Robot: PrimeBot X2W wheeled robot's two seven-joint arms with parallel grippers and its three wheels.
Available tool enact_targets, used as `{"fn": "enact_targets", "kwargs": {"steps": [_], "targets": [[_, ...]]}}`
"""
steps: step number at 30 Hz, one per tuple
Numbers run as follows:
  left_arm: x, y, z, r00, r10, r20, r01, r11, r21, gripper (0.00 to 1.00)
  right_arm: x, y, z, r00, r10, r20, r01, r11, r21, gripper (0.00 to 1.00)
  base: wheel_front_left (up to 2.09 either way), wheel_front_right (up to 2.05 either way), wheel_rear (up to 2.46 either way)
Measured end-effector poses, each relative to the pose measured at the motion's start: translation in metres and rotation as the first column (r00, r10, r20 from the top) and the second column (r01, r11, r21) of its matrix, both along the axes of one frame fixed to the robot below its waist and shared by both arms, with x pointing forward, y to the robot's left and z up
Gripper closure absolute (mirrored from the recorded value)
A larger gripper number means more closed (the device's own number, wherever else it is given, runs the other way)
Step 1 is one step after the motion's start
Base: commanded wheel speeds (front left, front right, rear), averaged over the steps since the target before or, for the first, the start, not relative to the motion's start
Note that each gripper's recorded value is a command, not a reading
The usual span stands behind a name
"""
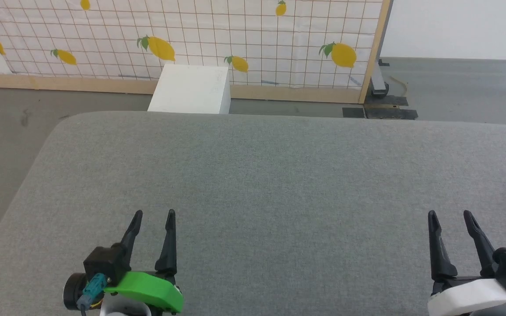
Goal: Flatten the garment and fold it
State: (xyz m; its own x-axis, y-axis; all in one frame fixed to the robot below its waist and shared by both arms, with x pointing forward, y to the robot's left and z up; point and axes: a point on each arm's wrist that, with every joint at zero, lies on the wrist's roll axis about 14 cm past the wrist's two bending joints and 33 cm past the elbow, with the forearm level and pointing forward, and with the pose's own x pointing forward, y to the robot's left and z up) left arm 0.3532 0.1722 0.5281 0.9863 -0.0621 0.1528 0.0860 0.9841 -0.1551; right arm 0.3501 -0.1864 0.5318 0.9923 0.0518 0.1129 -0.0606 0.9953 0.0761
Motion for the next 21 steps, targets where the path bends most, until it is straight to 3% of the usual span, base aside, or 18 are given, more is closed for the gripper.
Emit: {"fn": "enact_targets", "kwargs": {"steps": [9,10,21], "targets": [[0.0008,-0.0017,-0.0047,1.0,-0.007,-0.015,0.007,1.0,-0.002,0.0,0.0009,0.001,-0.0024,1.0,0.003,-0.01,-0.003,1.0,0.01,0.0,0.0,0.0,0.0],[0.0008,-0.0018,-0.0048,1.0,-0.007,-0.015,0.007,1.0,-0.002,1.0,0.0008,0.001,-0.0024,1.0,0.003,-0.01,-0.003,1.0,0.01,1.0,0.0,0.0,0.0],[0.001,-0.0019,-0.005,1.0,-0.008,-0.016,0.008,1.0,-0.003,1.0,0.0008,0.0008,-0.0028,1.0,0.003,-0.012,-0.003,1.0,0.01,1.0,0.0,0.0,0.0]]}}
